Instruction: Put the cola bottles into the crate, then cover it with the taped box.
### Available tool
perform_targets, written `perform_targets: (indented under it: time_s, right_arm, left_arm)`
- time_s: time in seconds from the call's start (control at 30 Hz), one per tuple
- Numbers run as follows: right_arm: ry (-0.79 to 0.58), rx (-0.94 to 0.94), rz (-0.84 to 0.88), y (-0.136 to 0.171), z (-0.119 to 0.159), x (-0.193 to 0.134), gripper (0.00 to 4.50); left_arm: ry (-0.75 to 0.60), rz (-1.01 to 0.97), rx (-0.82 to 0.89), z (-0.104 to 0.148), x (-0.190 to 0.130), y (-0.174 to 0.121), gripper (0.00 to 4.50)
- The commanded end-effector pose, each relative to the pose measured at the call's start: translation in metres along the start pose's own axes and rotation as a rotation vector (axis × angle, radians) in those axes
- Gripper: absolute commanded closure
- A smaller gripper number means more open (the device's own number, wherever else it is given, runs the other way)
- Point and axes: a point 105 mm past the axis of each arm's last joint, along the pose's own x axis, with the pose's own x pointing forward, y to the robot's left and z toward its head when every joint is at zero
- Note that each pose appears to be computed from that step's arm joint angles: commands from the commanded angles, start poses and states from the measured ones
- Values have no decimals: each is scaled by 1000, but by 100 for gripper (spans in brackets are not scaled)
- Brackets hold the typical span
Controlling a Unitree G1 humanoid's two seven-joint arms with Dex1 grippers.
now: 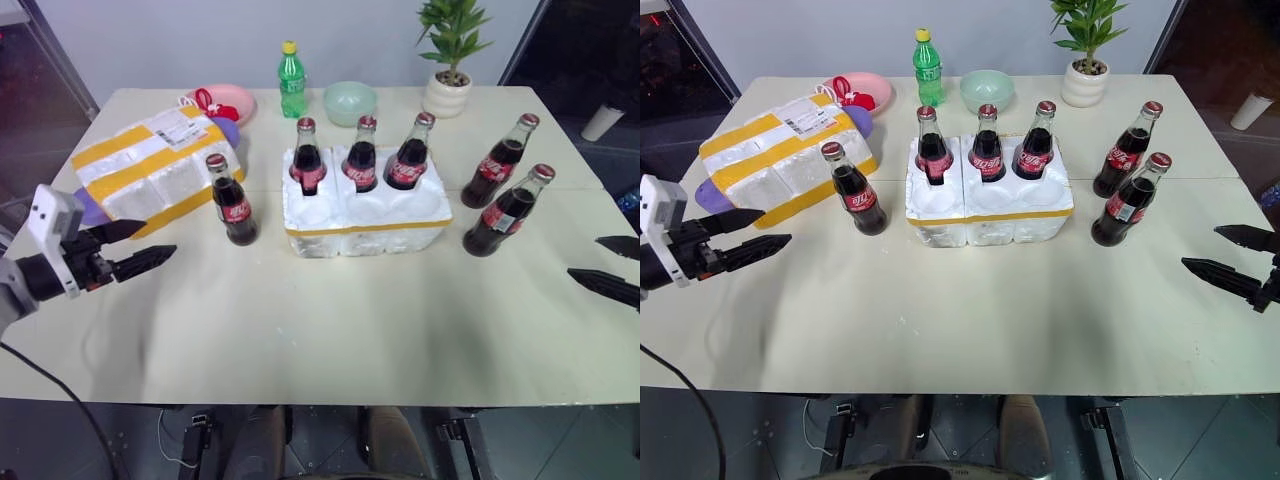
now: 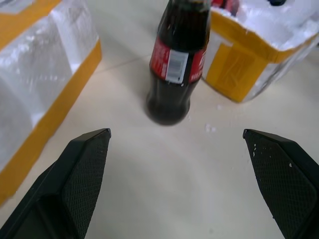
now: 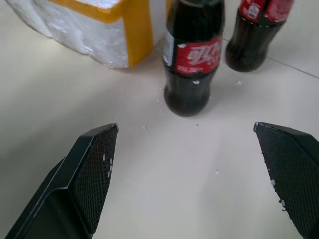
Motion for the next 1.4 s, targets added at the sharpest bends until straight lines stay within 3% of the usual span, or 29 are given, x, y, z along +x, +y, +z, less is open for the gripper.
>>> perform_targets:
  time_s: [0.03,0.27,0.47,0.83,1.13,1.3,1.4]
  right_arm:
    - [-53,-65,102,23,34,-3,0]
    - [-84,-131,292,75,71,5,0]
    - [-122,-153,368,101,83,12,0]
    - [-138,-124,409,114,81,23,0]
    - [-165,-126,422,121,88,33,0]
    - [-179,-132,418,123,94,37,0]
    - [-185,-129,404,123,94,40,0]
  left_arm:
    - [-31,-21,17,7,12,-1,5]
    - [-55,-66,36,9,55,-1,5]
    - [-72,-107,39,11,87,-3,5]
    - [-84,-121,51,9,134,-3,5]
    - [-81,-125,65,9,150,0,5]
    - [-69,-147,65,12,141,3,162]
    - [-75,-210,27,25,129,-1,159]
